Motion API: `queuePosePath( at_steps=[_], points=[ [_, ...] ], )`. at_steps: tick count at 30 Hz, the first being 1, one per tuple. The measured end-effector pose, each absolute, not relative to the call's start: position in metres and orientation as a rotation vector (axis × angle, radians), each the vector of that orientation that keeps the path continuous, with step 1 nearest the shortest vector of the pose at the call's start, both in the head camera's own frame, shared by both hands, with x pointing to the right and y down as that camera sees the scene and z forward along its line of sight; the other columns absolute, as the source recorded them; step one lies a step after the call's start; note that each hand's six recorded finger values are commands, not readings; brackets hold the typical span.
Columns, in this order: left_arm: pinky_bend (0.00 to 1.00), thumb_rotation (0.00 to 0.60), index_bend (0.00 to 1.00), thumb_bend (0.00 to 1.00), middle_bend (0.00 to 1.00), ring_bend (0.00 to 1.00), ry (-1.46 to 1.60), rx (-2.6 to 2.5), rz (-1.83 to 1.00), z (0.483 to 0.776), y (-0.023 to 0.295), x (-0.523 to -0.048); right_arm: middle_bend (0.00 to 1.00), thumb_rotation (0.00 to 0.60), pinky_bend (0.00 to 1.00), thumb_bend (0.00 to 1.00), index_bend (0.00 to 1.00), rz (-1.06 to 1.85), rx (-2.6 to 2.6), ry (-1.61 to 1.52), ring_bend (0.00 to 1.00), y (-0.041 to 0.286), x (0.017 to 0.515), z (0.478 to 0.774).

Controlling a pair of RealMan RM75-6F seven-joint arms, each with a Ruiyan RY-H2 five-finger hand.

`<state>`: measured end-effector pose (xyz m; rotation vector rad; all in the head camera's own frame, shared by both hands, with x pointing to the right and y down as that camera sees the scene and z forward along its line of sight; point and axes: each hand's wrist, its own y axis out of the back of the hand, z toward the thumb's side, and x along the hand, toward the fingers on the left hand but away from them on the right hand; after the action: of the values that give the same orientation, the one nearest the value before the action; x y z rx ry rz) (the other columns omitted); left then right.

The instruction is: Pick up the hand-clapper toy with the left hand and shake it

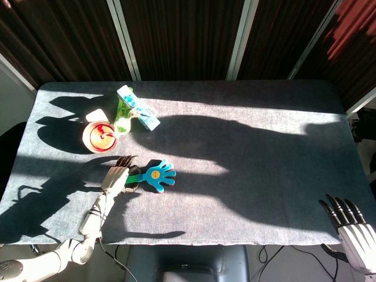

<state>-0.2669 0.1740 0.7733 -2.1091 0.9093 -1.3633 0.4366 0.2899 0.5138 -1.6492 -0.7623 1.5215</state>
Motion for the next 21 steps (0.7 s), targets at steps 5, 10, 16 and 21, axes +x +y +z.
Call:
queuePosePath(
  at_steps=[5,10,16,21],
  points=[
    [0.05,0.600,0.74,0.55,0.19,0.00,0.888,-2.083,-1.369,0.7738,0.1754,-0.2685,0.00,0.600,0.00,0.19,0.00,1.520,-1.650,-0.762,0.00,0.2901,0.4364,0.5136],
    [0.12,0.600,0.79,0.63,0.28,0.05,0.914,-2.065,-1.330,0.7691,0.1756,-0.2690,0.00,0.600,0.00,0.20,0.00,1.518,-1.649,-0.764,0.00,0.2901,0.4365,0.5129],
    [0.23,0.600,0.80,0.64,0.52,0.25,0.961,-2.068,-1.271,0.7647,0.1769,-0.2721,0.00,0.600,0.00,0.20,0.00,1.517,-1.651,-0.762,0.00,0.2908,0.4361,0.5129],
    [0.30,0.600,0.80,0.65,0.60,0.30,0.982,-2.091,-1.237,0.7642,0.1778,-0.2735,0.00,0.600,0.00,0.20,0.00,1.517,-1.652,-0.762,0.00,0.2909,0.4358,0.5131]
  ],
)
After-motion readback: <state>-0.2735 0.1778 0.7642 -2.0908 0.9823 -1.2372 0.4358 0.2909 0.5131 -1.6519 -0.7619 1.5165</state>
